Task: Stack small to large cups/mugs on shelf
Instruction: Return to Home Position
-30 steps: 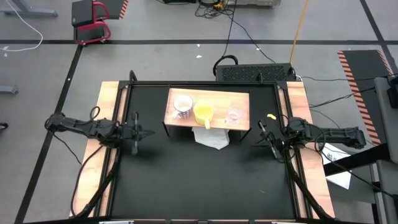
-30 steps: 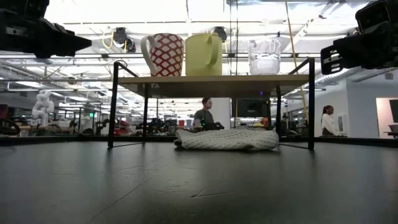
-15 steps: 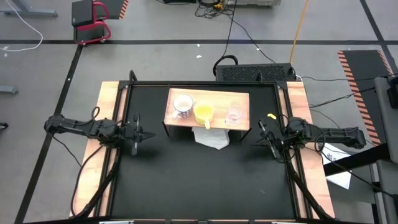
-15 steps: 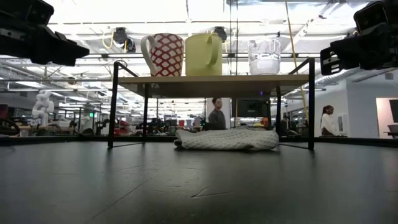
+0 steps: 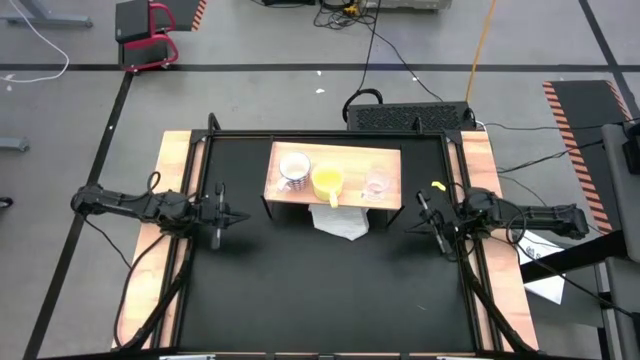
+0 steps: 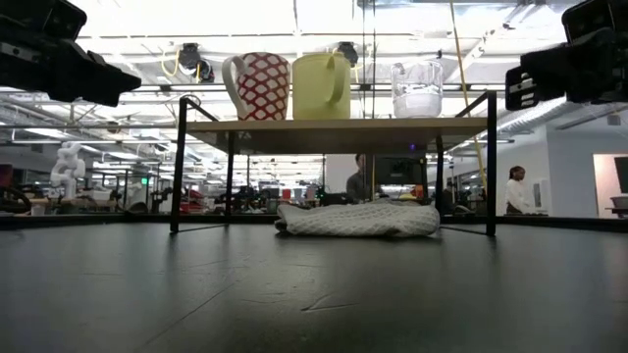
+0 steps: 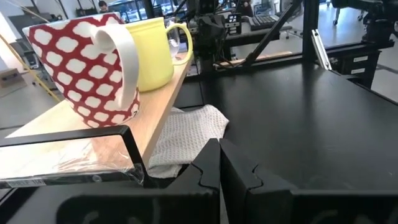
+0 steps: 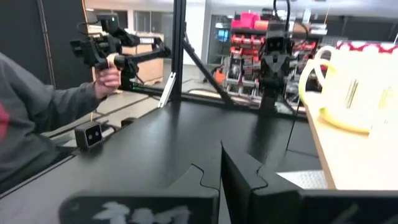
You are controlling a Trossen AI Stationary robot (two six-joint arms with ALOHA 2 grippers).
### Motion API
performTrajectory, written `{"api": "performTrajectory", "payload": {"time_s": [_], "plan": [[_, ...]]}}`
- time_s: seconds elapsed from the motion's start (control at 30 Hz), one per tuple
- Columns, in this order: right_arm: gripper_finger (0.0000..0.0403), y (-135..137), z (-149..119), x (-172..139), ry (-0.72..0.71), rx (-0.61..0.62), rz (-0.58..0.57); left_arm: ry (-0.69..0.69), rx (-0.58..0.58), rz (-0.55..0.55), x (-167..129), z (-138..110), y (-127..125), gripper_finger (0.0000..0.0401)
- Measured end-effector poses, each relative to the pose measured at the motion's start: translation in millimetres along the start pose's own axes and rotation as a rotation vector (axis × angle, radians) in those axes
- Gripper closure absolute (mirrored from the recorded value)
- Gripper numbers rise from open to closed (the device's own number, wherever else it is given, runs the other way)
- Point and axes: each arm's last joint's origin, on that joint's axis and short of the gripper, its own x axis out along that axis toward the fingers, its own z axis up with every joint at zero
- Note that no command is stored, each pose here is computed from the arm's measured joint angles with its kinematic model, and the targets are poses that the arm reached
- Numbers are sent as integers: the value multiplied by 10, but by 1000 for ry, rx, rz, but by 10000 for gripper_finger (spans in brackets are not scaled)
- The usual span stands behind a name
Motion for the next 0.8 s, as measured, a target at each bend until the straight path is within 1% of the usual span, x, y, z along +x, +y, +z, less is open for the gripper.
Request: {"api": "performTrajectory", "payload": {"time_s": [0.8], "plan": [[403, -1, 16, 0, -16, -7, -1, -1, 12, 0, 1, 1, 0, 398]]}}
